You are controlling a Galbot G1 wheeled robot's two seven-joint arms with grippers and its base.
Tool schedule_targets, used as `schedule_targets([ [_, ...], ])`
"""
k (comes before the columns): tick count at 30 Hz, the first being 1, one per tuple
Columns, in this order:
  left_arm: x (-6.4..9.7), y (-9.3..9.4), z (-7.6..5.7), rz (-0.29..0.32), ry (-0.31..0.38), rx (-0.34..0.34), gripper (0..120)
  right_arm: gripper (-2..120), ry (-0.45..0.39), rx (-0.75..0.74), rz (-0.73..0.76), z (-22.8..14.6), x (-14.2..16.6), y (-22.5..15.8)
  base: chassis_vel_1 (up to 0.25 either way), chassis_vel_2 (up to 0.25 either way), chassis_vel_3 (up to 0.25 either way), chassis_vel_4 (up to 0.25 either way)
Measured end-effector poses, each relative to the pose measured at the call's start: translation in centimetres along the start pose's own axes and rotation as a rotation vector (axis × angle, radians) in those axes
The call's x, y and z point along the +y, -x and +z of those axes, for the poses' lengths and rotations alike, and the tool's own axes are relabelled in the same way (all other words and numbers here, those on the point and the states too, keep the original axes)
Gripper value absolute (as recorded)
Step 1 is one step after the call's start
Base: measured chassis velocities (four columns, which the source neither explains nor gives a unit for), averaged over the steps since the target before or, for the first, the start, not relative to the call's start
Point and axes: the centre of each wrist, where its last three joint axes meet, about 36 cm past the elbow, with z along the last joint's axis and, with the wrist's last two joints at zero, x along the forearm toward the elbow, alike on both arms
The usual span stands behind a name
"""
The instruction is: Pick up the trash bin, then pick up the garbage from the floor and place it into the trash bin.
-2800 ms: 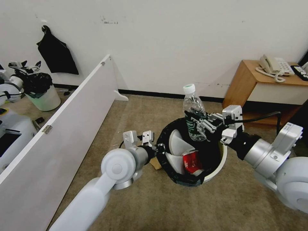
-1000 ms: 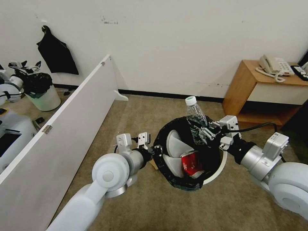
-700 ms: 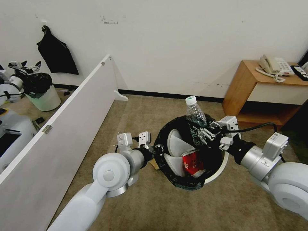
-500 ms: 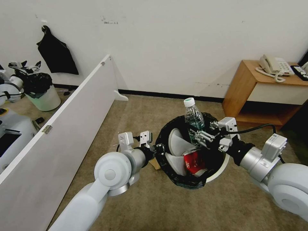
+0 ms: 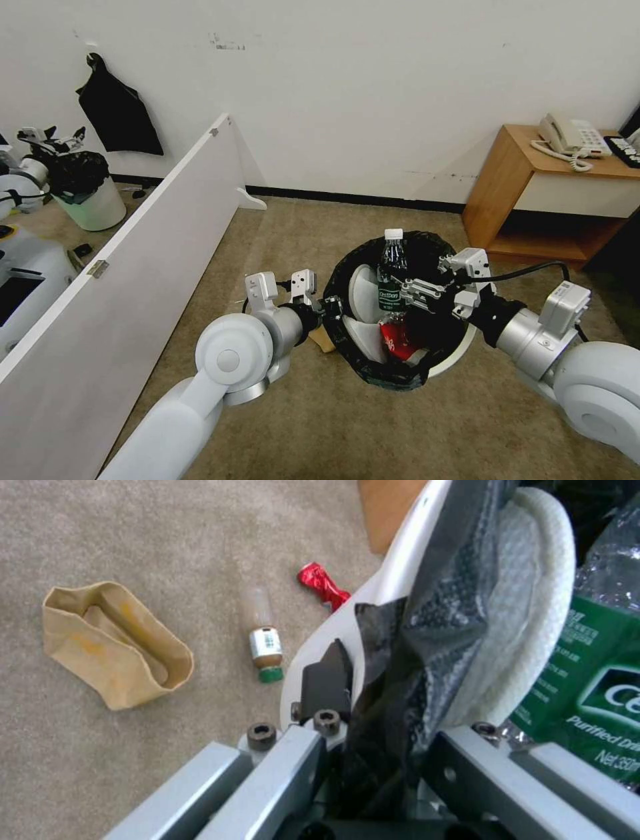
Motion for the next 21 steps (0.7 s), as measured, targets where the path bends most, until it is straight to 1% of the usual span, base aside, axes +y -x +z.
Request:
schedule_targets([
  [15,0.0,-0.03,-0.1,0.004,-0.01,-0.004,1,68,-0.005,0.007,0.011,0.46,-0.66,0.16,0.0,0.0,0.0,0.0],
  [18,0.14,0.05,-0.09,0.001,-0.019,-0.003,1,68,-0.018,0.003,0.004,0.41,-0.83,0.19,0.0,0.0,0.0,0.0],
  [21,0.67,0.23,0.07,-0.014,-0.042,0.0,1,69,-0.05,-0.015,-0.008,-0.2,-1.03,0.19,0.0,0.0,0.0,0.0],
])
